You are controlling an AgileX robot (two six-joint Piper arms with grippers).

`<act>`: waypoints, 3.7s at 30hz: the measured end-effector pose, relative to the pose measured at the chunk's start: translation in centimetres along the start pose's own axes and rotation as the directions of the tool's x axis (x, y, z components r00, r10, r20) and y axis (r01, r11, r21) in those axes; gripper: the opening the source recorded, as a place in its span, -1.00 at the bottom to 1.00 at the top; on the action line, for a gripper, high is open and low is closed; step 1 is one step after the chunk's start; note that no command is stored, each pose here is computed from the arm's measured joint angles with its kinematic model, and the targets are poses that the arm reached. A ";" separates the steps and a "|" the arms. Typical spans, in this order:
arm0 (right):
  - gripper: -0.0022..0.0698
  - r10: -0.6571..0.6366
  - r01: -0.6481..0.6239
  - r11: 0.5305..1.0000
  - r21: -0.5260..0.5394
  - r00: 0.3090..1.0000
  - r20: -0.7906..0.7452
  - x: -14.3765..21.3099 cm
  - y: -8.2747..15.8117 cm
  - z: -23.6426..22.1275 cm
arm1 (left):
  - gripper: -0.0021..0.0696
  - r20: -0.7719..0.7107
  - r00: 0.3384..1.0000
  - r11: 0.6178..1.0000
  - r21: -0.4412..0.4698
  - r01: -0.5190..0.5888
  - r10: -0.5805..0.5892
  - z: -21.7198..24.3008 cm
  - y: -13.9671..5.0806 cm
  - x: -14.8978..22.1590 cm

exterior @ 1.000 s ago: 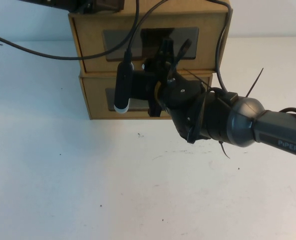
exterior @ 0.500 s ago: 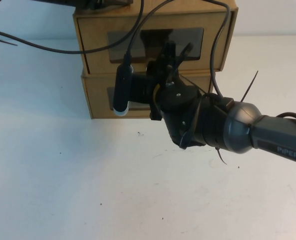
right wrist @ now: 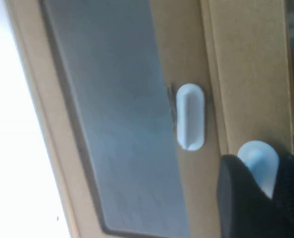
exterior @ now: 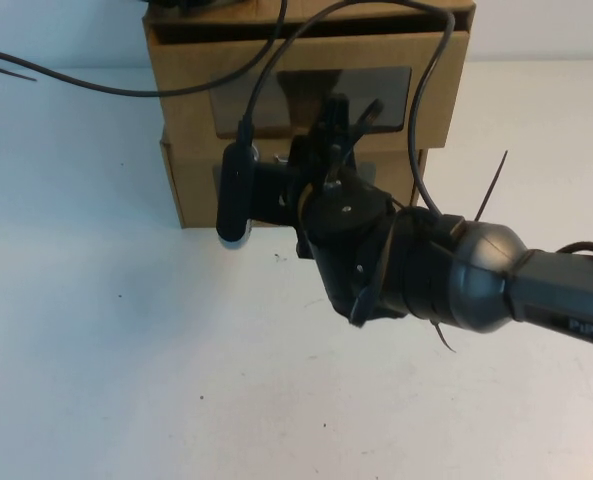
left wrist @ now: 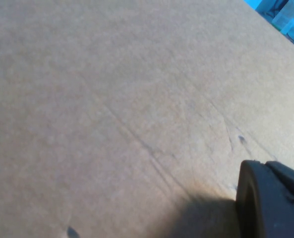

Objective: Open the shoe box
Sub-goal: 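Pull the top drawer of the cardboard box fully open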

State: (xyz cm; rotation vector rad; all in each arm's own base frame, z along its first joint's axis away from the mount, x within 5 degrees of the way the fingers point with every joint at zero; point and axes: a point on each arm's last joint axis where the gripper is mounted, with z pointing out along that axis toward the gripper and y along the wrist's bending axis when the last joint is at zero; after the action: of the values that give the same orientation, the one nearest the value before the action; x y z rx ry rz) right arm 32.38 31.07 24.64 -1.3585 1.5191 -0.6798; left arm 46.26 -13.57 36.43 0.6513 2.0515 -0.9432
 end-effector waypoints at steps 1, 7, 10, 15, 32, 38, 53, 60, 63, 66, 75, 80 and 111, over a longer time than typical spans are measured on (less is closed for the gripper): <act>-0.60 -0.006 0.006 1.000 -0.002 1.000 0.002 0.0 0.1 -0.3 | -0.96 0.000 1.000 1.000 0.000 0.002 -0.002 0.0 0.0 0.0; -0.60 -0.006 0.006 0.999 -0.040 1.000 0.021 0.0 0.9 -3.2 | -0.96 0.000 1.000 1.000 -0.002 0.006 -0.006 0.0 0.0 0.0; -0.61 0.008 -0.006 0.997 -0.080 0.999 0.031 -0.3 1.9 -5.1 | -0.96 -0.001 1.000 1.000 -0.005 0.011 -0.011 0.1 0.1 0.0; -0.61 0.025 -0.019 0.989 -0.144 0.999 0.041 -0.4 3.5 -7.6 | -0.96 -0.001 1.000 1.000 -0.008 0.014 -0.014 0.1 0.1 0.0; -0.61 0.049 -0.045 0.976 -0.214 0.999 0.013 -0.8 5.6 -10.4 | -0.96 -0.001 1.000 1.000 -0.008 0.018 -0.018 0.1 0.2 0.1; -0.85 0.040 -0.038 0.972 -0.231 0.999 0.002 -1.2 6.5 -11.3 | -0.96 -0.004 1.000 1.000 -0.008 0.025 -0.025 0.2 0.3 0.2; -0.24 0.017 -0.007 0.975 -0.221 0.999 0.041 -1.4 6.6 -11.5 | -0.96 -0.002 1.000 1.000 -0.005 0.024 -0.024 0.2 0.3 0.1; 0.14 0.076 -0.010 0.974 -0.224 0.956 0.284 -2.8 3.5 -14.6 | -0.96 0.006 0.999 0.999 -0.016 -0.044 0.044 -0.6 -0.4 -1.0; 0.15 0.118 -0.038 0.978 -0.205 0.910 0.396 -2.9 0.9 -16.9 | -0.96 0.000 0.997 0.996 -0.033 -0.081 0.081 -1.2 -0.9 -1.8; 0.06 0.156 -0.080 0.980 -0.182 0.878 0.453 -2.5 -1.5 -18.8 | -0.96 -0.004 0.994 0.991 -0.082 -0.107 0.107 -2.6 -1.0 -2.5; -0.89 0.249 -0.252 0.966 -0.055 0.854 0.456 1.1 -7.6 -23.3 | -0.96 0.115 0.968 0.964 -0.171 -0.204 0.225 -11.3 -7.8 -6.2; -0.96 0.304 -0.336 0.942 0.014 0.868 0.392 3.4 -9.6 -24.7 | -0.96 0.149 0.942 0.943 -0.190 -0.272 0.302 -16.3 -13.4 -6.7; -0.98 0.549 -0.527 0.835 -0.157 0.788 0.279 20.8 -7.7 -33.2 | -0.96 0.029 0.953 0.683 -0.704 -0.195 0.302 -30.4 -24.2 18.7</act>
State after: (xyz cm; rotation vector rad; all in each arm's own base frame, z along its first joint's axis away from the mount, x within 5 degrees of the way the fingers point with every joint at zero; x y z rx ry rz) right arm 7.25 3.29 38.45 -0.9453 1.5715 -0.0400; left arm 5.54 -1.52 43.96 0.4075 1.9193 -0.0078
